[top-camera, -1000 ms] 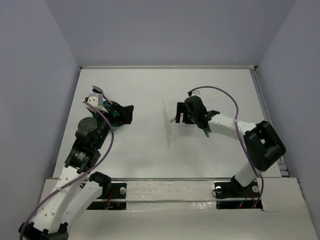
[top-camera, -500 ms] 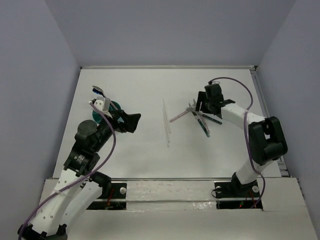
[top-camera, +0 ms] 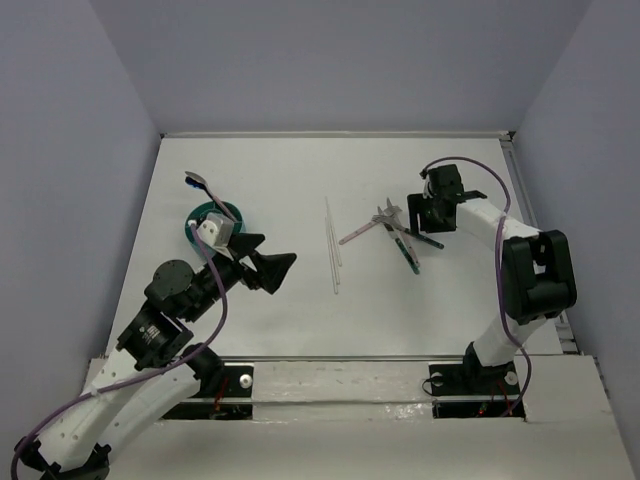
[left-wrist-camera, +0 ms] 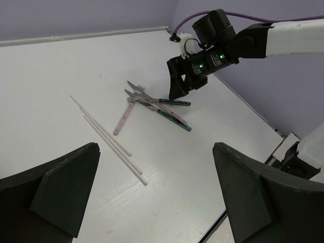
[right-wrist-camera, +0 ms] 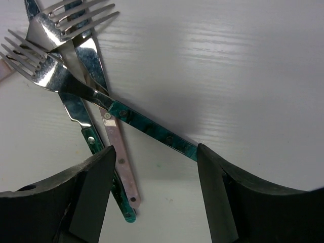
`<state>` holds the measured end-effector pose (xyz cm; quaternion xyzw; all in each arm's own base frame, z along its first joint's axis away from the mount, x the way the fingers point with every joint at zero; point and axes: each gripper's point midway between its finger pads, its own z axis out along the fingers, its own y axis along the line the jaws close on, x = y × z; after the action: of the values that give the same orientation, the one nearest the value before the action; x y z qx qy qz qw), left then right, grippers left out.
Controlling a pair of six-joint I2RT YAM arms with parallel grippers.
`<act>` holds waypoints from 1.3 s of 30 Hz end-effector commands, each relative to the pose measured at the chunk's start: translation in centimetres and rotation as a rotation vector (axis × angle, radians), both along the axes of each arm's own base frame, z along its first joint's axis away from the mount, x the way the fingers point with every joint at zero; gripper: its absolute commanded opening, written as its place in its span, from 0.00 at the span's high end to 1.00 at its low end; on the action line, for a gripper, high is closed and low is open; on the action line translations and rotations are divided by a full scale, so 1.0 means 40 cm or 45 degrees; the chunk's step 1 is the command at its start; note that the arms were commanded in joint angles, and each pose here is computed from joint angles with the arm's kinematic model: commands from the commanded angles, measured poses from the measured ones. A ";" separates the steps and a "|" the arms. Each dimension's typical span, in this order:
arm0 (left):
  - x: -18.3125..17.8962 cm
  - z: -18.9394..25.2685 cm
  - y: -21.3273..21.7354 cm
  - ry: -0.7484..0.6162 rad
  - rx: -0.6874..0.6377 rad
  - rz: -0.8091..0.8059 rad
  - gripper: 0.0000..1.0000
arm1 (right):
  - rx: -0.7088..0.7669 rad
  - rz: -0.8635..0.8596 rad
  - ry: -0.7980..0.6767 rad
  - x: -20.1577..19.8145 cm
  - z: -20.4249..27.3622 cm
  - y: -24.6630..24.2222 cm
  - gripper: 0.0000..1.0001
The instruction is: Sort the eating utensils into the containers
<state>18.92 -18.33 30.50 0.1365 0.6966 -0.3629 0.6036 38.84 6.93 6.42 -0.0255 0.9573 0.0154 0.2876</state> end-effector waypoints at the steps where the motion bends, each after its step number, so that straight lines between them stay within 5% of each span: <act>1: -0.026 0.086 0.015 -0.120 -0.063 0.005 0.03 | -0.064 0.161 0.053 -0.007 0.004 -0.002 0.29; 19: -0.042 0.087 0.004 -0.128 -0.065 -0.035 0.03 | -0.188 0.374 0.255 0.046 -0.113 -0.007 0.27; 25: -0.038 0.080 0.003 -0.119 -0.057 -0.028 0.03 | -0.016 0.494 0.298 0.054 -0.112 0.064 0.62; 31: -0.035 0.078 0.006 -0.115 -0.055 -0.016 0.03 | 0.017 0.535 0.316 0.031 -0.102 0.084 0.71; 39: -0.030 0.075 0.008 -0.108 -0.057 -0.001 0.03 | -0.010 0.522 0.157 0.049 -0.006 0.077 1.00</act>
<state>17.73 -18.19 31.36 0.1432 0.6824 -0.3673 0.6156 40.64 9.16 2.59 -0.2099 0.9594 0.0590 0.1788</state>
